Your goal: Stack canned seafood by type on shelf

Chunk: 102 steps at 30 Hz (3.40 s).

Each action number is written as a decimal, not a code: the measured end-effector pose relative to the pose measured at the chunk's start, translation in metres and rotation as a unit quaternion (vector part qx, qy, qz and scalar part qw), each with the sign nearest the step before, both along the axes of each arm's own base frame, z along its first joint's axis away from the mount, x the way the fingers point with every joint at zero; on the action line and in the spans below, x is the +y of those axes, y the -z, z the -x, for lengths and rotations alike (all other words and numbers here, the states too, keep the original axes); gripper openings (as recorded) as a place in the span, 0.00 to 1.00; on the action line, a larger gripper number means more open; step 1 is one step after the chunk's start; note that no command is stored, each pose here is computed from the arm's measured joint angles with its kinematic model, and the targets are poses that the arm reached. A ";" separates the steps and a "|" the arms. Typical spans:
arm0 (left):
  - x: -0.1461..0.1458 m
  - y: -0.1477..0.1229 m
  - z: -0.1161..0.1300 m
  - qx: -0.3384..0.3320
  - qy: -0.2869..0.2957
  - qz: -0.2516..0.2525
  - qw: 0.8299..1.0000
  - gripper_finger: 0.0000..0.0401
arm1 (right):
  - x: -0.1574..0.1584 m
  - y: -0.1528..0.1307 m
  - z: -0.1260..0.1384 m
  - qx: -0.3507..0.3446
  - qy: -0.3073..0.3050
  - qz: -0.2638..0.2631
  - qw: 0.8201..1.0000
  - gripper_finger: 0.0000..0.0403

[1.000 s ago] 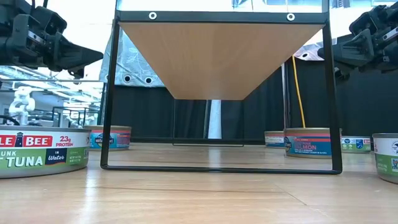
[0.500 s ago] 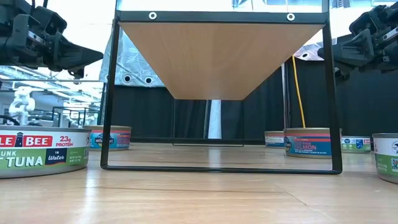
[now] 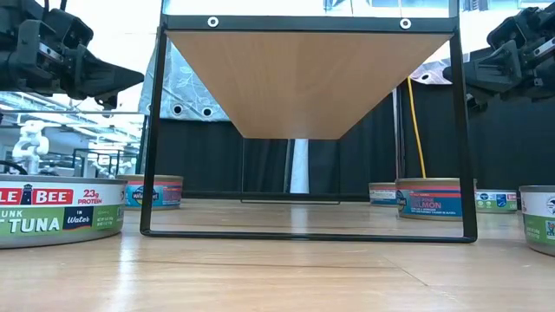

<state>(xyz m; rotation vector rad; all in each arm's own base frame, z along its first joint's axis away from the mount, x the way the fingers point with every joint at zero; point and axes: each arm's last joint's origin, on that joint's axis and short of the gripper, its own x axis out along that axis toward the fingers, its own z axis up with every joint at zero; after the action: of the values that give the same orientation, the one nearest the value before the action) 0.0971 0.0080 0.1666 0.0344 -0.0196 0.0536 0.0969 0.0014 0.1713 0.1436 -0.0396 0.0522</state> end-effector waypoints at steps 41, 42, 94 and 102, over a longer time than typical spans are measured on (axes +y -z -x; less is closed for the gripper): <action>0.000 0.000 0.000 0.000 0.000 0.000 1.000 0.01 | 0.000 0.000 0.000 0.000 0.000 0.000 1.000 0.00; 0.000 0.000 0.000 0.000 0.000 0.000 1.000 0.01 | 0.000 0.000 0.000 0.000 0.000 0.000 1.000 0.00; -0.002 -0.175 0.049 -0.083 -0.036 0.022 0.996 0.01 | 0.000 0.000 0.000 -0.002 0.001 0.026 1.000 0.00; -0.001 -0.289 0.035 0.027 -0.033 0.026 0.999 0.01 | 0.000 0.000 0.000 -0.002 0.001 0.026 1.000 0.00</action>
<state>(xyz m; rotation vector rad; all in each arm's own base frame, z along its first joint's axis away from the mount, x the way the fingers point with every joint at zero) 0.0621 0.0066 0.4558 -0.0163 0.0378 0.1196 0.0969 0.0014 0.1713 0.0921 -0.0418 0.0508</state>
